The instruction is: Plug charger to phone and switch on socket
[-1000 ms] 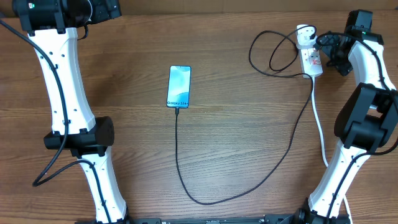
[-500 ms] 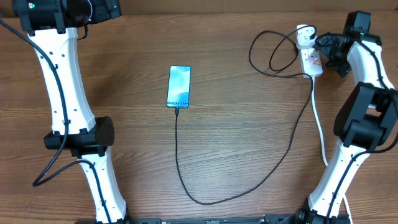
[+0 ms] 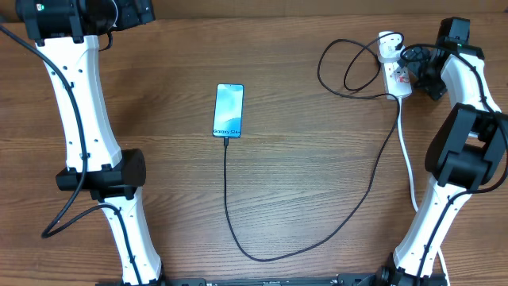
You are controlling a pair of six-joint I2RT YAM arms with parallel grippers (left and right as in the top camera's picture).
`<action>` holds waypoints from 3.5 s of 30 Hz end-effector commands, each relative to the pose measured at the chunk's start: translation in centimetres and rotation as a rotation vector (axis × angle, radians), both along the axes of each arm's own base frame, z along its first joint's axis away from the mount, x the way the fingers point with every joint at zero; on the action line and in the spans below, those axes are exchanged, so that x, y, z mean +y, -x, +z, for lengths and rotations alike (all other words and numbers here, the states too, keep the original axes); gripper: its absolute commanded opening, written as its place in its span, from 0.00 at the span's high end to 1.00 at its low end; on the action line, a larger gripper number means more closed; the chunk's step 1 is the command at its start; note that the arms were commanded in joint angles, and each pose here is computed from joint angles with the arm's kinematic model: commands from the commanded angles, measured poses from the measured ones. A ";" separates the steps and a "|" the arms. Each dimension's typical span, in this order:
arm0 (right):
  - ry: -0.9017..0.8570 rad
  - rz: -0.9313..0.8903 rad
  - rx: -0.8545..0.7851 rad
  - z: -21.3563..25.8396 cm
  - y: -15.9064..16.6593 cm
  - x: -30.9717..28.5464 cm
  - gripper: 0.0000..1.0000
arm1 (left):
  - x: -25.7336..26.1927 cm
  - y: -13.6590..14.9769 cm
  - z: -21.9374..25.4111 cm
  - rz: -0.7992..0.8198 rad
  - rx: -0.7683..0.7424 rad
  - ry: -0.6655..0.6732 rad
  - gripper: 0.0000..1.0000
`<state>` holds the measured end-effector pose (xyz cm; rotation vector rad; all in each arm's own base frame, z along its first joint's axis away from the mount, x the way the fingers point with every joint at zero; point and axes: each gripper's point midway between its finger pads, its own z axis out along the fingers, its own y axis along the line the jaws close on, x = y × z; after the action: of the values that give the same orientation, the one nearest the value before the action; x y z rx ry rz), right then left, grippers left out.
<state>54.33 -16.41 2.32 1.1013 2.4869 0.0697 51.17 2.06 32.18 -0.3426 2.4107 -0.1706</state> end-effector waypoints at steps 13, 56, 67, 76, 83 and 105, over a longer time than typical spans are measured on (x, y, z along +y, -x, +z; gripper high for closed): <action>-0.024 0.008 0.010 -1.2 -0.1 0.6 0.00 | -0.3 0.1 0.1 0.005 0.002 0.002 0.00; -0.036 -0.030 -0.017 -1.2 -0.6 0.3 0.00 | -0.3 0.1 0.1 0.005 0.002 0.002 0.00; -0.042 -0.027 0.002 -2.2 -0.4 0.6 0.00 | -0.3 0.1 0.1 0.005 0.002 0.002 0.00; -0.051 -0.021 0.037 -2.6 0.3 1.0 0.00 | -0.3 0.1 0.1 0.005 0.002 0.002 0.00; -0.044 0.020 0.046 -2.8 0.1 2.3 0.00 | -0.3 0.1 0.1 0.005 0.002 0.002 0.01; -0.043 0.033 0.035 -2.7 -0.4 3.0 0.00 | -0.3 0.1 0.1 0.005 0.002 0.002 0.00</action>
<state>54.68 -16.49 1.77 1.1618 2.4515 0.0807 51.17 2.06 32.18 -0.3426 2.4107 -0.1706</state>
